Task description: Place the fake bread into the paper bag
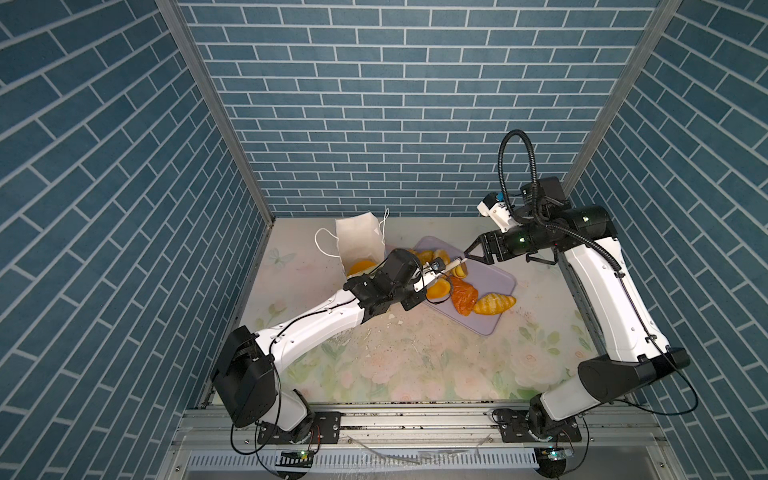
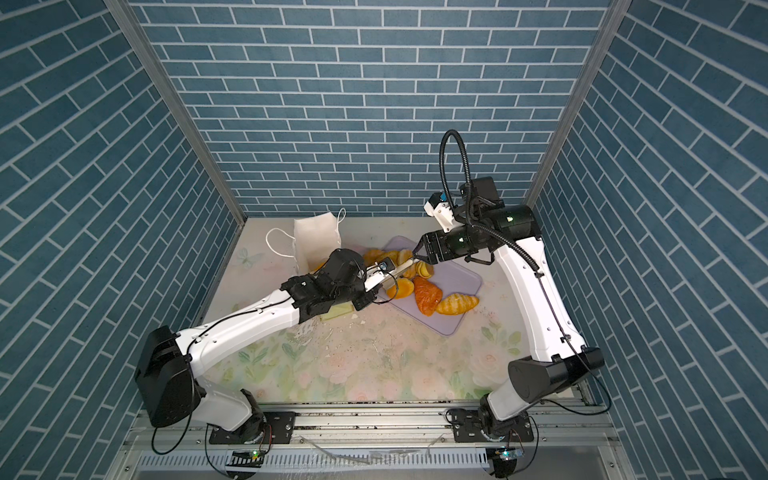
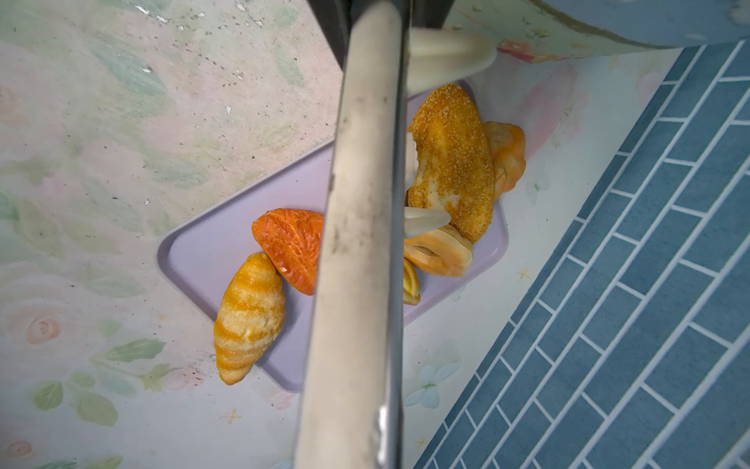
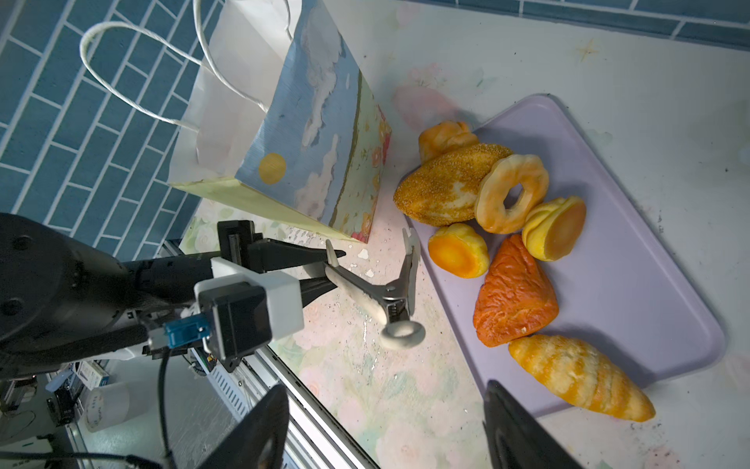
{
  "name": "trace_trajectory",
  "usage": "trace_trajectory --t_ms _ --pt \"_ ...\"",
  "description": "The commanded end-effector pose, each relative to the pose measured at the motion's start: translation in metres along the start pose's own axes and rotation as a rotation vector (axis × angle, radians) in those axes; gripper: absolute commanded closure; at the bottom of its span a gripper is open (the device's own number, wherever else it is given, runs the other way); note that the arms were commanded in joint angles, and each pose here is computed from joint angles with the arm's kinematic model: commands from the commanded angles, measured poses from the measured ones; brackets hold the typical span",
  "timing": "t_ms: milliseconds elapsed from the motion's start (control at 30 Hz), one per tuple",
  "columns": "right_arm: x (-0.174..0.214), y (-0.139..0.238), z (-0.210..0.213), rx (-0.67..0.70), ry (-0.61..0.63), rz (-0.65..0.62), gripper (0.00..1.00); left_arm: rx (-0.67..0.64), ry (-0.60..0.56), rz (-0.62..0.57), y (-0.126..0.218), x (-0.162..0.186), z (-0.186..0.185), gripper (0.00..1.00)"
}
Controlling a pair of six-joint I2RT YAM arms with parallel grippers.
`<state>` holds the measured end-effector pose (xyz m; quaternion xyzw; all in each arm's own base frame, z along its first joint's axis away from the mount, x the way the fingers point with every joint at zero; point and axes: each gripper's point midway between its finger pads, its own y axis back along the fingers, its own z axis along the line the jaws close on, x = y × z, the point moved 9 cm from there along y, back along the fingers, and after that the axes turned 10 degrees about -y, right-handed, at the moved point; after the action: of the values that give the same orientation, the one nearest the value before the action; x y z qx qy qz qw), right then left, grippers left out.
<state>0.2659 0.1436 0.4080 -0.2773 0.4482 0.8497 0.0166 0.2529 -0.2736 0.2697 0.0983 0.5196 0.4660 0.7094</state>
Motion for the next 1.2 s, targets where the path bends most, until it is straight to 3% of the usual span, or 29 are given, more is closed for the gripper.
trace_trajectory --t_ms 0,600,1167 --pt "0.014 -0.007 -0.008 0.045 0.037 0.147 0.24 -0.057 -0.091 -0.054 0.01 -0.013 0.003 0.88" --pt "0.029 -0.059 -0.011 -0.032 0.047 0.381 0.33 -0.099 -0.34 -0.069 0.006 -0.025 -0.017 0.9" --pt "0.057 -0.066 -0.006 -0.048 0.035 0.5 0.37 -0.152 -0.476 -0.123 0.014 -0.025 -0.03 0.91"
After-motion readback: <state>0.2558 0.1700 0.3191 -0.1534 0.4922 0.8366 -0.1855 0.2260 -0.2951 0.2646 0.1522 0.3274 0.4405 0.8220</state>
